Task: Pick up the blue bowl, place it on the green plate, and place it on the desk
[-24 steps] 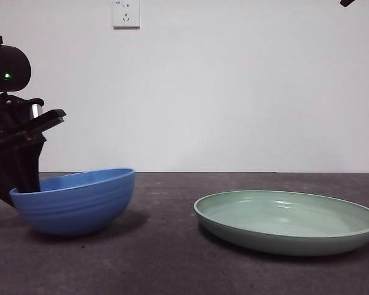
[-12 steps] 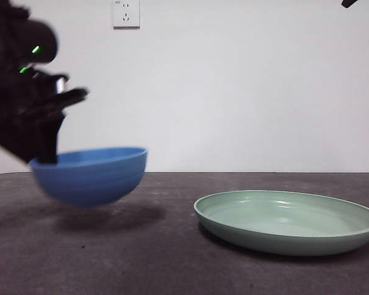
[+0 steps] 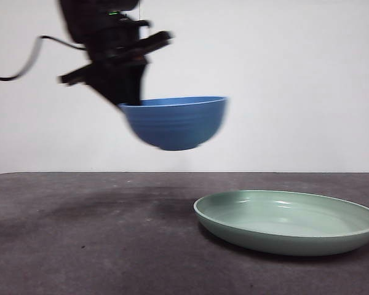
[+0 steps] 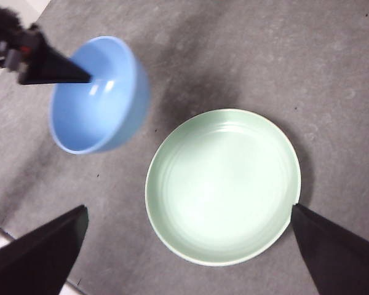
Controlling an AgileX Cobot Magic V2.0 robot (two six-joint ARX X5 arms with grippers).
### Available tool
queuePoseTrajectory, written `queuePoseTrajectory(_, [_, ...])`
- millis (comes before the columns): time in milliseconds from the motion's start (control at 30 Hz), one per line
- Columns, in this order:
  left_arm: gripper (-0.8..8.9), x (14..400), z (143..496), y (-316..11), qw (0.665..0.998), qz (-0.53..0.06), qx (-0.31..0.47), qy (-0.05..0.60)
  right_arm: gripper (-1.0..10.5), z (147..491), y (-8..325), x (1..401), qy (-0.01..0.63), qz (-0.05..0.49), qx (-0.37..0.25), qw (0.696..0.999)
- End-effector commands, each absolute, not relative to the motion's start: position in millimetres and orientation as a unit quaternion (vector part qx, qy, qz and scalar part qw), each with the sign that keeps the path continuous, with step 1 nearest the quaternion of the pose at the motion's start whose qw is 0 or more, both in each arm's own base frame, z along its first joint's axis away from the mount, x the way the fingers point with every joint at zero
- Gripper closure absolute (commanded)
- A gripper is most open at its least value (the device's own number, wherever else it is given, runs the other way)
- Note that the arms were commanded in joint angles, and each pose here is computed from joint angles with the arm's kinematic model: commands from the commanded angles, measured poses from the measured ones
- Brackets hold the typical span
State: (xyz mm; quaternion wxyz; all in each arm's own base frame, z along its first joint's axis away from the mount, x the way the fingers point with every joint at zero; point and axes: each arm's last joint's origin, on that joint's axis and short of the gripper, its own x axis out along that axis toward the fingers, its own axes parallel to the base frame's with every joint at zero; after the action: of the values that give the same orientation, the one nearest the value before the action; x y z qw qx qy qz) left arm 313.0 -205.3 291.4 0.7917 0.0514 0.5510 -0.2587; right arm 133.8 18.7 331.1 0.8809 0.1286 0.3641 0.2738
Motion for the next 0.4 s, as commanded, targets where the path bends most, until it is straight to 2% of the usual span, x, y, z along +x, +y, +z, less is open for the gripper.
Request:
queuePoseTrajectory(33, [7.99,316.4,286.8,-237.0,0.78,-0.281,0.071,0.554,3.6,338.4,18.4,128.5,0.351,0.276,0.121,0.887])
queuePoseTrajectory(267, [7.99,318.6,255.6,-304.8,0.745,-0.335,0.136,0.561,3.6,342.4,18.2,115.1,0.337,0.278,0.118,0.892])
queuePoseTrajectory(400, [7.98,320.6,235.1,-325.0,0.729,-0.34,0.151,0.575,3.6,343.8,18.1,111.6,0.33,0.279,0.117,0.894])
